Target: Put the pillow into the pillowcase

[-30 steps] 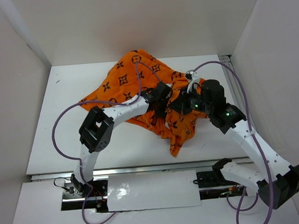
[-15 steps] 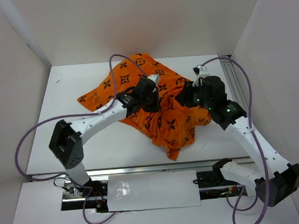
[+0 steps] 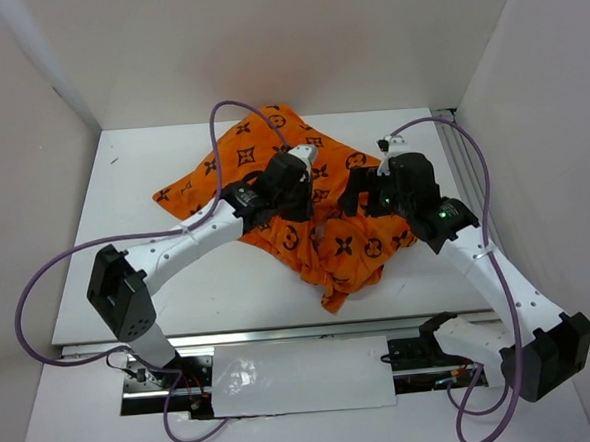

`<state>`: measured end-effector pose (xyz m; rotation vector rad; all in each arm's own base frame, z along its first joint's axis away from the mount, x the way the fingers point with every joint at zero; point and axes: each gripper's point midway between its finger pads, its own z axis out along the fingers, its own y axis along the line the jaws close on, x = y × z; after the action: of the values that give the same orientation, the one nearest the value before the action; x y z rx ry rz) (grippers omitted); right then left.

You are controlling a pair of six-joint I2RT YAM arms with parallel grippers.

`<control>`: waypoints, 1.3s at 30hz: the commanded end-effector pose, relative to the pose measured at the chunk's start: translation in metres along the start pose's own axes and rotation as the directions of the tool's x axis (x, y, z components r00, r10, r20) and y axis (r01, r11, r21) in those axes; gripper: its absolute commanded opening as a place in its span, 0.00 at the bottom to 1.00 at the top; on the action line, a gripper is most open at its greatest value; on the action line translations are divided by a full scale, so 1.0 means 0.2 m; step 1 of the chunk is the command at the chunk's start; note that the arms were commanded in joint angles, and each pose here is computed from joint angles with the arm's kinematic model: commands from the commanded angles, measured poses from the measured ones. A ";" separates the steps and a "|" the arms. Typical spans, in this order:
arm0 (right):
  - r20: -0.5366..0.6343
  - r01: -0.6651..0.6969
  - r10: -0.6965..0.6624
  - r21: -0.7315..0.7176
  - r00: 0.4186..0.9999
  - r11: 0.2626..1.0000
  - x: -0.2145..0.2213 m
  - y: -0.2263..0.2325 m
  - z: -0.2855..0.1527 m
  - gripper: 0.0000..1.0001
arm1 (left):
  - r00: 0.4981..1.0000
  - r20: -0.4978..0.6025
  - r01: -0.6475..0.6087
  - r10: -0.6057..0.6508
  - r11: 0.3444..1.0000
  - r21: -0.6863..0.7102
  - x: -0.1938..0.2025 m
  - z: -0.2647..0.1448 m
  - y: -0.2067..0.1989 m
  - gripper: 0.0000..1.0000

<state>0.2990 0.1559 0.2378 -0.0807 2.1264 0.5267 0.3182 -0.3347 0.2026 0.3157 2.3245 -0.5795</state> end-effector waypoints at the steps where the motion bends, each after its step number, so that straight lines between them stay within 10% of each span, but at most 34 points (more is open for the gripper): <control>1: 0.024 0.008 -0.010 0.077 1.000 0.997 0.00 -0.08 -0.03 0.96 | 0.986 0.129 -0.116 0.105 0.990 0.078 -0.10 -0.11 -0.19 0.00; 13: 0.071 -0.218 0.222 -0.055 0.973 0.974 -0.01 -0.03 0.30 0.92 | 0.963 0.253 -0.120 0.092 0.988 0.099 -0.26 -0.33 -0.29 0.00; 19: 0.219 -0.317 0.338 -0.124 0.915 0.940 -0.24 -0.08 0.34 0.58 | 0.963 0.224 -0.184 0.152 0.975 0.128 -0.16 -0.34 -0.34 0.00; 26: 0.335 -0.283 0.325 -0.171 0.884 0.944 -0.45 -0.05 0.17 0.46 | 0.967 0.192 -0.208 0.168 0.955 0.212 -0.08 -0.34 -0.43 0.00; 33: 0.309 -0.320 0.251 0.198 0.917 0.926 -0.22 -0.35 -0.08 0.53 | 0.960 0.014 -0.261 0.281 0.872 0.413 0.40 -0.28 -0.70 0.01; 39: 0.234 -0.287 0.208 0.386 0.950 0.876 -0.04 -0.53 -0.11 0.73 | 0.932 -0.176 -0.233 0.316 0.897 0.377 0.66 -0.14 -0.65 0.80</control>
<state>0.3243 0.0725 0.2503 0.4472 1.9115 0.3800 0.1650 -0.4219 0.1766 0.9039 2.2798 -0.8372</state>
